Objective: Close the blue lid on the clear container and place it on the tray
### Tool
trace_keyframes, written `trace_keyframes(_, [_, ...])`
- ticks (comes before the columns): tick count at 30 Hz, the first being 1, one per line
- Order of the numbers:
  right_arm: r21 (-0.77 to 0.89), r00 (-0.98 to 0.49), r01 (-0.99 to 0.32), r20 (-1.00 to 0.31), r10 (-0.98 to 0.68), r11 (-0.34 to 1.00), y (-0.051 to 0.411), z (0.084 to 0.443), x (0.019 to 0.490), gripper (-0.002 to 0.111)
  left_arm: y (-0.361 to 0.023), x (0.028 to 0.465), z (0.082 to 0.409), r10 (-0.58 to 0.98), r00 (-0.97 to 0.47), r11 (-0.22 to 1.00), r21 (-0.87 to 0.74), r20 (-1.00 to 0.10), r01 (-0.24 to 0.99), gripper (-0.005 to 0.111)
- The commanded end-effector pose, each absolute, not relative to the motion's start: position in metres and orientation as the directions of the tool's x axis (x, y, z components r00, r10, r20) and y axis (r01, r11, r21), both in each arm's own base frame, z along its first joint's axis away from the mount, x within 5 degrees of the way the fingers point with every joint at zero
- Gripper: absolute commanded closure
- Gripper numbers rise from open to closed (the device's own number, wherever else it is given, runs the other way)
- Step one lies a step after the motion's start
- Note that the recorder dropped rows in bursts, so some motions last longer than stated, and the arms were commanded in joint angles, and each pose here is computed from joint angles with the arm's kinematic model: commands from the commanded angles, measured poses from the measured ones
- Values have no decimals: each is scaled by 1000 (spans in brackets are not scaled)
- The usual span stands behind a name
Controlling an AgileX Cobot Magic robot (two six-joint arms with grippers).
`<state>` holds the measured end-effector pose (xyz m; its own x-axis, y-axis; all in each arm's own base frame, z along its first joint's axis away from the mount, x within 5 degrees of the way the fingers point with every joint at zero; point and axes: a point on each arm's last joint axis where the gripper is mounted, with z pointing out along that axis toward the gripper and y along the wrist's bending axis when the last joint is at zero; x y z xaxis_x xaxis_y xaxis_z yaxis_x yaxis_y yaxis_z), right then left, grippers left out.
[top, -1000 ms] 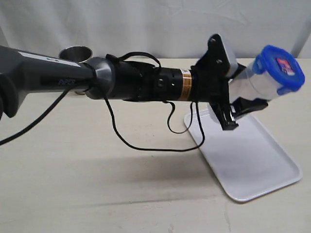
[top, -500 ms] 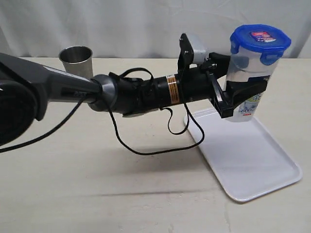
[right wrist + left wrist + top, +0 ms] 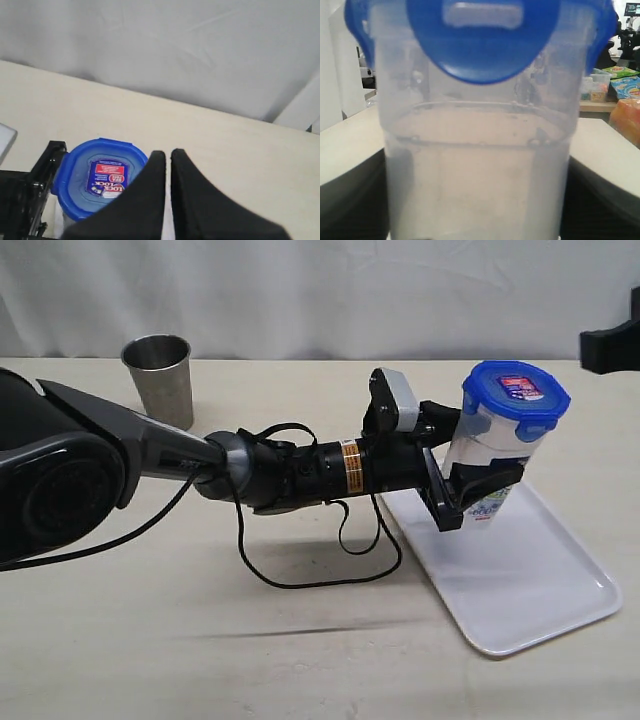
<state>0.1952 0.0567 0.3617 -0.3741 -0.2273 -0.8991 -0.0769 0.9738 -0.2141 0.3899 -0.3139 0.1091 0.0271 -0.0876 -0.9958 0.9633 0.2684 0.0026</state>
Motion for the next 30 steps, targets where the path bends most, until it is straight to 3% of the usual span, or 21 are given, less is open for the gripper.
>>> trace_keyframes(1, [-128, -487, -47, -863, -135, 991, 45, 336, 231, 104, -312, 391, 112, -111, 45, 268, 13, -993, 963, 107])
trace_keyframes(5, [32, -544, -22, -839, 15, 999, 13, 331, 254, 104, -298, 402, 102, -97, 29, 303, -2, -995, 953, 107])
trace_keyframes(8, [242, -644, 38, -736, 209, 970, -11, 295, 281, 104, -289, 406, 100, -91, 32, 296, 4, -995, 955, 107])
trace_keyframes(15, [447, -700, -46, -652, 291, 893, -6, 255, 313, 104, -289, 404, 97, -57, 41, 277, 23, -998, 960, 107])
trace_keyframes(24, [534, -721, -135, -631, 287, 835, 5, 262, 313, 104, -288, 409, 98, -65, 22, 322, 0, -998, 947, 107])
trace_keyframes(26, [440, -705, -75, -658, 264, 895, -6, 258, 316, 104, -287, 409, 99, -77, 23, 323, -3, -997, 946, 107])
trace_keyframes(30, [431, -715, -6, -633, 298, 902, -13, 253, 316, 104, -293, 404, 99, -78, 22, 300, -2, -997, 954, 107])
